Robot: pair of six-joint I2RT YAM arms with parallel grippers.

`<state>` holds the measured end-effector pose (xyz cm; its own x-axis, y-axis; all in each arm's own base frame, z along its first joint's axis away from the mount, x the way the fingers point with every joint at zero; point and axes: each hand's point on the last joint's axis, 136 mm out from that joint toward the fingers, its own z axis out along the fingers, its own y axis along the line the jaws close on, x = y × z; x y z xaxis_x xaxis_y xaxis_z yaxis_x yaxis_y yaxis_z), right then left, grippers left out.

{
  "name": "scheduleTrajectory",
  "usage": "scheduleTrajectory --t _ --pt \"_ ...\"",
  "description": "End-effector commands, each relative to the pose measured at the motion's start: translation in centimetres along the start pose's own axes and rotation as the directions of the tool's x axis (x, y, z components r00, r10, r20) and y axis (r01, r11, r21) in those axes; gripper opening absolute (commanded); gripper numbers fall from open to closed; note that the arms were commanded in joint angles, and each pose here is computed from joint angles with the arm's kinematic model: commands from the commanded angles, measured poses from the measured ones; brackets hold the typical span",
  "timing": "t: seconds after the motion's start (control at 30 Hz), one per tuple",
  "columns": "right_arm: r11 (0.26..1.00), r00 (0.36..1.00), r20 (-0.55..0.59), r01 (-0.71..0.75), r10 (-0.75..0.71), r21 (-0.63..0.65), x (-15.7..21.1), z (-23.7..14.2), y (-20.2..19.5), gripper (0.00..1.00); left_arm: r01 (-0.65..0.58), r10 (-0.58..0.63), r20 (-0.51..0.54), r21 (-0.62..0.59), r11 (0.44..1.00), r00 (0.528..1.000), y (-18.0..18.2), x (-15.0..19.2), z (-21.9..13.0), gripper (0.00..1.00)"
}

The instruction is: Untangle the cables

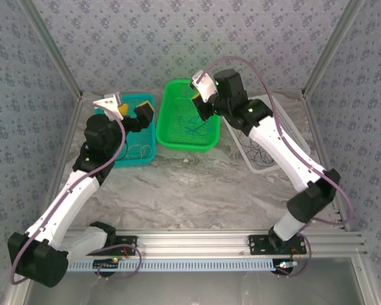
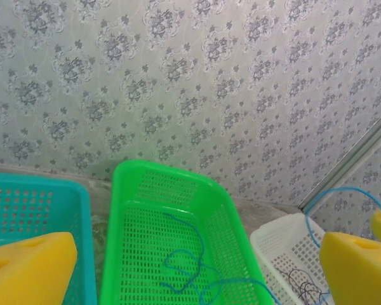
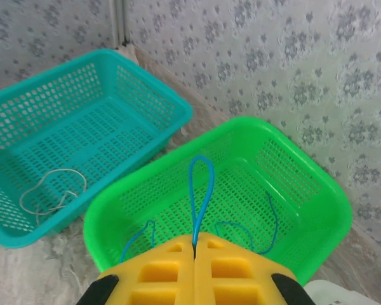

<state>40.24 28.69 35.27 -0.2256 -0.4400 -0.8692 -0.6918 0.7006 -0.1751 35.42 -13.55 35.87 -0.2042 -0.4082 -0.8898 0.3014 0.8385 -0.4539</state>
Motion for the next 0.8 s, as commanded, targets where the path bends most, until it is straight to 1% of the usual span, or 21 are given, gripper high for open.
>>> scheduleTrajectory --t 0.0,0.13,0.23,0.33,0.37,0.4,0.43,0.53,0.57,0.63,0.7,0.77 --pt "0.999 0.998 -0.037 -0.047 0.047 -0.014 0.8 1.9 -1.8 0.00 -0.011 0.011 -0.021 -0.016 1.000 1.000 0.6 1.1 -0.7 0.98" --pt "0.994 0.993 -0.066 -0.103 0.102 -0.020 2.4 5.4 -4.0 0.00 0.005 -0.007 -0.052 -0.038 0.999 0.999 1.5 2.9 -1.1 0.98" --pt "0.984 0.976 -0.144 -0.171 0.161 -0.056 4.9 8.6 -5.0 0.00 0.020 -0.023 -0.075 -0.046 0.999 0.997 2.1 4.1 -1.4 0.98" --pt "0.966 0.941 -0.252 -0.249 0.225 -0.065 8.3 11.1 -5.6 0.00 0.029 -0.034 -0.096 -0.053 0.998 0.995 2.5 5.1 -1.6 0.98" --pt "0.962 0.927 -0.289 -0.268 0.240 -0.060 9.4 11.9 -5.8 0.02 0.029 -0.035 -0.104 -0.055 0.998 0.994 2.6 5.4 -1.7 0.98" --pt "0.955 0.912 -0.318 -0.289 0.257 -0.058 10.3 12.5 -5.8 0.11 0.030 -0.037 -0.113 -0.061 0.998 0.993 2.8 5.8 -1.8 0.98" --pt "0.949 0.899 -0.343 -0.309 0.272 -0.057 11.1 13.1 -5.9 0.23 0.029 -0.037 -0.121 -0.065 0.997 0.992 3.0 6.1 -1.9 0.98" --pt "0.938 0.848 -0.425 -0.348 0.316 0.003 13.4 13.7 -6.9 0.69 0.033 -0.043 -0.141 -0.072 0.997 0.989 3.3 7.0 -2.2 0.98" --pt "0.935 0.831 -0.448 -0.355 0.328 0.026 14.1 13.7 -7.2 0.75 0.033 -0.044 -0.151 -0.077 0.997 0.987 3.4 7.3 -2.2 0.98" --pt "0.943 0.810 -0.488 -0.316 0.324 0.102 15.4 13.4 -8.4 0.81 0.033 -0.046 -0.165 -0.081 0.996 0.985 3.6 7.8 -2.4 0.98" --pt "0.955 0.804 -0.515 -0.260 0.296 0.143 15.9 12.8 -9.0 0.85 0.037 -0.051 -0.171 -0.084 0.996 0.984 3.7 8.1 -2.4 0.98" --pt "0.958 0.805 -0.519 -0.242 0.287 0.155 15.7 12.2 -9.0 0.87 0.040 -0.054 -0.177 -0.079 0.996 0.983 3.6 8.4 -2.2 0.98"
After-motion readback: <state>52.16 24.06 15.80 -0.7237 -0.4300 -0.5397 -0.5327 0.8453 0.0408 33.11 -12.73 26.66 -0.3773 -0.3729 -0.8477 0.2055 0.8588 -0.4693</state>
